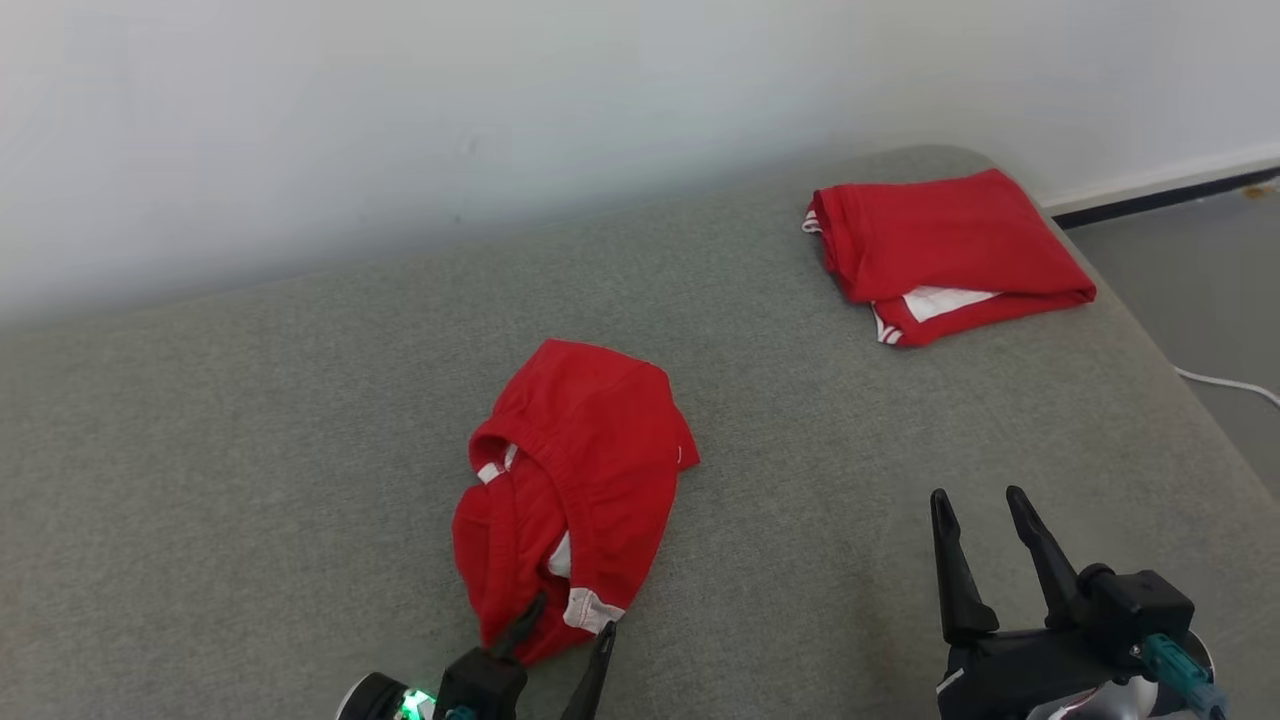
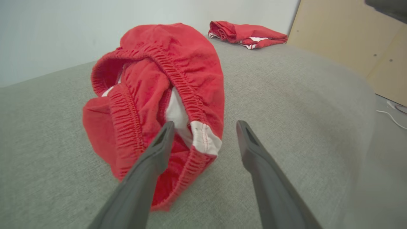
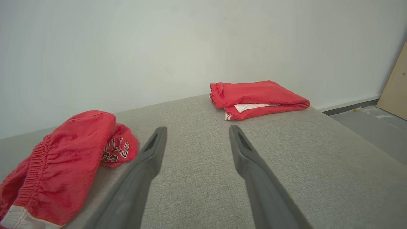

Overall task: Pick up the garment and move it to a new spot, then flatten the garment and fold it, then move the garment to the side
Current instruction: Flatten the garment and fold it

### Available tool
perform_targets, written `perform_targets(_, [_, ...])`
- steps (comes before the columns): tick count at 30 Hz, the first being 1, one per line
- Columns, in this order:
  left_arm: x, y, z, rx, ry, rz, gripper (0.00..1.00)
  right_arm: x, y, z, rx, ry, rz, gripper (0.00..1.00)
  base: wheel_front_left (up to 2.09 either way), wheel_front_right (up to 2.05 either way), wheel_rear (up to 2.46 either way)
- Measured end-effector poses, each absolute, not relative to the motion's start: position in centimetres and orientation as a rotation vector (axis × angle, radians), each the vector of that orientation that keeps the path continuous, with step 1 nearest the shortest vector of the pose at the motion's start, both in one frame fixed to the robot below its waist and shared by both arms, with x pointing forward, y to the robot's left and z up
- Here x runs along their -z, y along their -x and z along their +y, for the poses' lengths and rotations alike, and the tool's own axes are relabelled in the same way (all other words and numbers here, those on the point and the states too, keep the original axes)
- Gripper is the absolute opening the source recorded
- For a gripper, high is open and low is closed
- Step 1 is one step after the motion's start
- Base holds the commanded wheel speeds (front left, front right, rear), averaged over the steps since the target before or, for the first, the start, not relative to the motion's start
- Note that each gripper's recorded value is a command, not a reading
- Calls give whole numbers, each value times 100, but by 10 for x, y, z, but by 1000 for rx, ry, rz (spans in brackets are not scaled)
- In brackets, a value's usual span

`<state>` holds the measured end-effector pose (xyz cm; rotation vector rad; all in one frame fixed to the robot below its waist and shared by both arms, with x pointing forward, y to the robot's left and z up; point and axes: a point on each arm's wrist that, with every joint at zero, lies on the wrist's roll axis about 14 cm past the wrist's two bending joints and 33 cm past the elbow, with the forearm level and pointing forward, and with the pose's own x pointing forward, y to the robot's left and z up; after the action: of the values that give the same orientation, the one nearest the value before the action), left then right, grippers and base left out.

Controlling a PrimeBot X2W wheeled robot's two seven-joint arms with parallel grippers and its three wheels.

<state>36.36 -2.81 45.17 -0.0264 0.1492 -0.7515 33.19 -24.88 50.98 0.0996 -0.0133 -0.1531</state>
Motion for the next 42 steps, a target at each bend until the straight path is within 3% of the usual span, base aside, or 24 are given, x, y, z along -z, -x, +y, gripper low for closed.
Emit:
perform_targets(8, [-420,-373,-40,777,26,249,100,-503,-324,-266,212,-98,2,100,0,0,0])
perform_targets(9, [-417,-373,-40,779,20,258,40,-503,-323,-266,215,-98,2,100,0,0,0])
perform_targets(11, [-417,-374,-42,776,30,261,0,-503,-323,-267,217,-98,0,100,0,0,0])
perform_targets(17, [-450,-383,-48,773,83,163,0,-505,-327,-261,196,-102,-8,100,0,0,0])
perform_targets(21, [-506,-395,-46,747,149,-6,0,-502,-331,-255,175,-107,-1,100,0,0,0])
perform_targets(26, [-560,-410,7,589,163,-187,0,-504,-343,-236,111,-112,-3,100,0,0,0])
perform_targets(35, [-499,-381,136,234,121,-28,0,-506,-363,-198,-8,-120,-1,100,0,0,0])
perform_targets(42, [-438,-349,162,118,182,161,0,-505,-366,-191,-30,-118,10,100,0,0,0])
